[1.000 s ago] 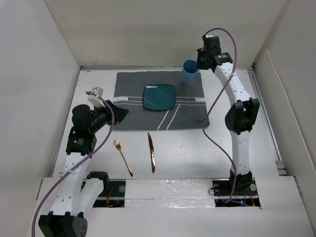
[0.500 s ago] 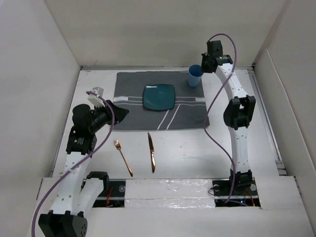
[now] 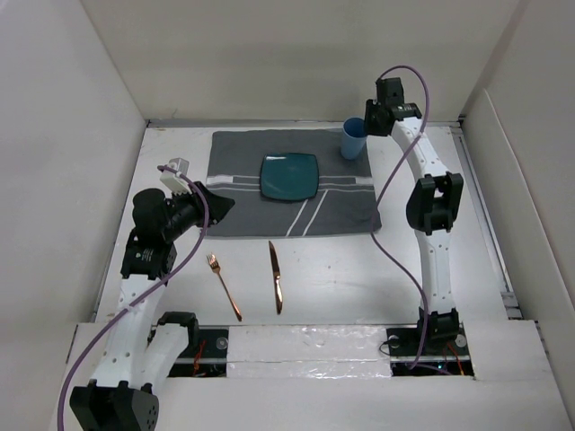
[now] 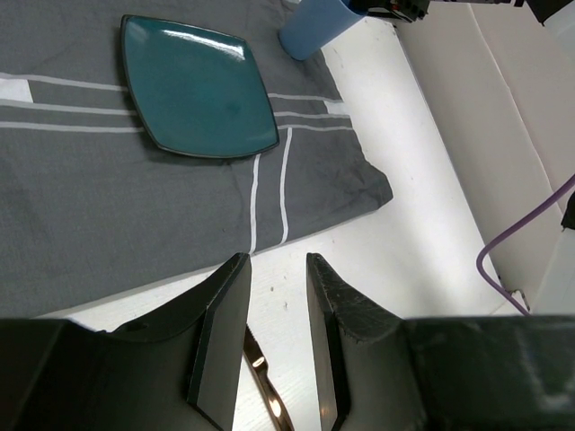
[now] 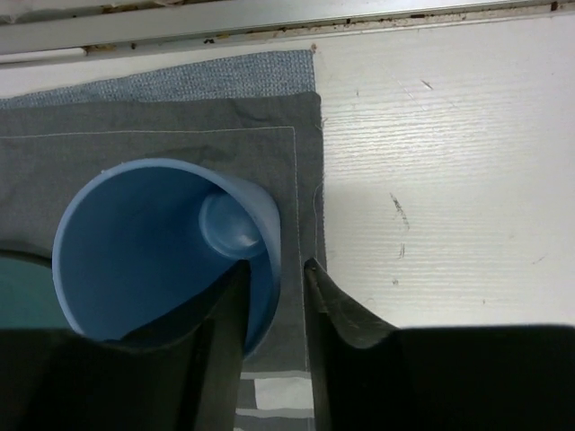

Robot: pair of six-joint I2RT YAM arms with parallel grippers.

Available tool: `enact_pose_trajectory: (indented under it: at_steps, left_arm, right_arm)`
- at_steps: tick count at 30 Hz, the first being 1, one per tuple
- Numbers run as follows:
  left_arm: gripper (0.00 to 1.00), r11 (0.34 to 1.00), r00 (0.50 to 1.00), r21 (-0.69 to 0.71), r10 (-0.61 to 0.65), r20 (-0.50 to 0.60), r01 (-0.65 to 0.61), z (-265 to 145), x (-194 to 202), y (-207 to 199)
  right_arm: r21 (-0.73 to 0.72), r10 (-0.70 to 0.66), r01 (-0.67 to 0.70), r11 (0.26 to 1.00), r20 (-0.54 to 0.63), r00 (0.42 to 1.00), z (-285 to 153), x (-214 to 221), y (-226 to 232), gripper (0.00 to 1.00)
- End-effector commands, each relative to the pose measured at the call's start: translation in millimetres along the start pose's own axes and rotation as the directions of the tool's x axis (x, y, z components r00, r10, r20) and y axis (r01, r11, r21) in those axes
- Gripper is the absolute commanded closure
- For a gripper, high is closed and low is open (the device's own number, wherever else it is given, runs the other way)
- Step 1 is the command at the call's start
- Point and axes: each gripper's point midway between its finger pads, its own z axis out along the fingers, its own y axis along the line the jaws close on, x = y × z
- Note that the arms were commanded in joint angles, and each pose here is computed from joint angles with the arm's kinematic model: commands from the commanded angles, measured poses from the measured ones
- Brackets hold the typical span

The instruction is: Set the dinner table for one person

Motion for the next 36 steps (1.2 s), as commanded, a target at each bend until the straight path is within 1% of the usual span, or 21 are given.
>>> enact_pose_trajectory:
  at_steps: [1, 5, 12, 13, 15, 16, 17, 18, 19, 20, 21, 22, 23, 24, 25, 26, 27, 28, 31, 35, 36]
  left_arm:
    - [0.71, 1.0, 0.999, 0.017, 0.025, 0.039, -0.026, 0.9, -10.7, -3.7]
    - [0.71, 0.999, 0.999, 0.019, 0.025, 0.036, -0.025, 1.0, -10.5, -4.1]
    - [0.71, 1.0, 0.999, 0.018, 0.022, 0.034, -0.022, 1.7, -9.9, -3.3]
    - [0.71, 1.0, 0.999, 0.02, 0.019, 0.031, -0.02, 1.9, -9.4, -3.5]
    - [0.71, 0.999, 0.999, 0.024, 0.022, 0.035, -0.023, 1.6, -10.0, -4.4]
    - [0.71, 0.999, 0.999, 0.026, 0.022, 0.036, -0.023, 1.6, -10.2, -4.8]
    - [0.71, 1.0, 0.999, 0.023, 0.02, 0.034, -0.021, 1.8, -9.8, -4.2]
    - [0.71, 0.999, 0.999, 0.031, 0.02, 0.033, -0.021, 1.7, -9.1, -5.3]
    - [0.71, 0.999, 0.999, 0.031, 0.02, 0.033, -0.021, 1.7, -9.1, -5.3]
    - [0.72, 0.999, 0.999, 0.032, 0.019, 0.034, -0.02, 1.4, -8.7, -5.4]
    - [0.73, 0.999, 0.999, 0.034, 0.022, 0.038, -0.024, 0.6, -9.6, -6.4]
    - [0.76, 0.999, 0.999, 0.033, 0.024, 0.042, -0.025, 0.0, -10.5, -6.8]
    - [0.85, 0.999, 0.999, 0.027, 0.024, 0.045, -0.025, -0.2, -11.0, -6.0]
    - [0.9, 1.0, 0.999, 0.02, 0.023, 0.045, -0.024, -0.2, -10.6, -4.6]
    - [0.96, 0.999, 0.999, 0.02, 0.024, 0.048, -0.025, -0.7, -11.1, -4.9]
    - [1.0, 1.0, 0.998, 0.017, 0.024, 0.051, -0.025, -1.1, -11.4, -4.5]
    - [1.0, 1.0, 0.998, 0.014, 0.026, 0.057, -0.027, -2.2, -12.3, -4.9]
    - [1.0, 1.0, 0.998, 0.014, 0.025, 0.059, -0.026, -2.2, -13.3, -5.2]
    - [1.0, 0.999, 0.997, 0.015, 0.027, 0.068, -0.028, -4.4, -14.9, -7.1]
    - [1.0, 1.0, 0.996, -0.003, 0.029, 0.083, -0.029, -6.4, -17.4, -5.4]
    - [1.0, 1.0, 0.996, -0.005, 0.031, 0.087, -0.03, -7.0, -18.0, -5.5]
  right_arm:
    - [-0.042, 0.023, -0.019, 0.999, 0.113, 0.993, -32.3, -39.6, 9.5, 0.62]
    - [-0.067, 0.041, -0.028, 0.997, 0.204, 0.978, -69.5, -72.2, 13.9, 0.56]
    - [-0.081, 0.046, -0.026, 0.996, 0.258, 0.965, -102.5, -86.7, 18.6, 0.54]
    - [-0.093, 0.053, -0.026, 0.995, 0.299, 0.953, -126.1, -99.3, 19.5, 0.54]
    - [-0.114, 0.046, -0.01, 0.993, 0.318, 0.947, -139.7, -96.5, 30.5, 0.54]
    - [-0.123, 0.055, -0.01, 0.992, 0.368, 0.928, -172.0, -108.4, 28.9, 0.55]
    - [-0.156, 0.044, 0.022, 0.988, 0.408, 0.912, -189.1, -112.2, 46.2, 0.58]
    - [-0.206, 0.032, 0.065, 0.976, 0.435, 0.9, -214.8, -103.1, 65.4, 0.7]
    - [-0.192, 0.013, 0.063, 0.979, 0.371, 0.929, -192.7, -77.4, 62.1, 0.79]
    - [-0.233, 0.03, 0.086, 0.969, 0.454, 0.89, -235.3, -86.6, 73.1, 0.9]
    - [-0.288, 0.017, 0.13, 0.949, 0.458, 0.889, -251.4, -66.4, 103.5, 0.99]
    - [-0.284, -0.024, 0.142, 0.948, 0.381, 0.924, -231.8, -12.4, 109.0, 1.0]
    - [-0.348, 0.033, 0.149, 0.925, 0.468, 0.883, -274.7, -14.9, 123.4, 1.0]
    - [-0.426, 0.027, 0.198, 0.883, 0.467, 0.884, -293.7, 17.5, 160.2, 1.0]
    - [-0.42, -0.013, 0.198, 0.886, 0.405, 0.914, -276.5, 71.0, 161.4, 1.0]
    - [-0.466, 0.024, 0.179, 0.866, 0.397, 0.918, -287.3, 89.5, 175.0, 1.0]
    - [-0.507, 0.045, 0.176, 0.844, 0.394, 0.918, -306.0, 105.2, 182.7, 1.0]
    - [-0.527, -0.008, 0.203, 0.825, 0.35, 0.937, -308.9, 154.4, 199.8, 1.0]
    - [-0.57, -0.042, 0.222, 0.791, 0.312, 0.949, -336.1, 216.0, 228.3, 1.0]
    - [-0.528, -0.153, 0.26, 0.808, 0.239, 0.959, -336.2, 285.1, 245.4, 1.0]
    - [-0.516, -0.171, 0.27, 0.813, 0.232, 0.958, -337.1, 289.7, 251.5, 1.0]
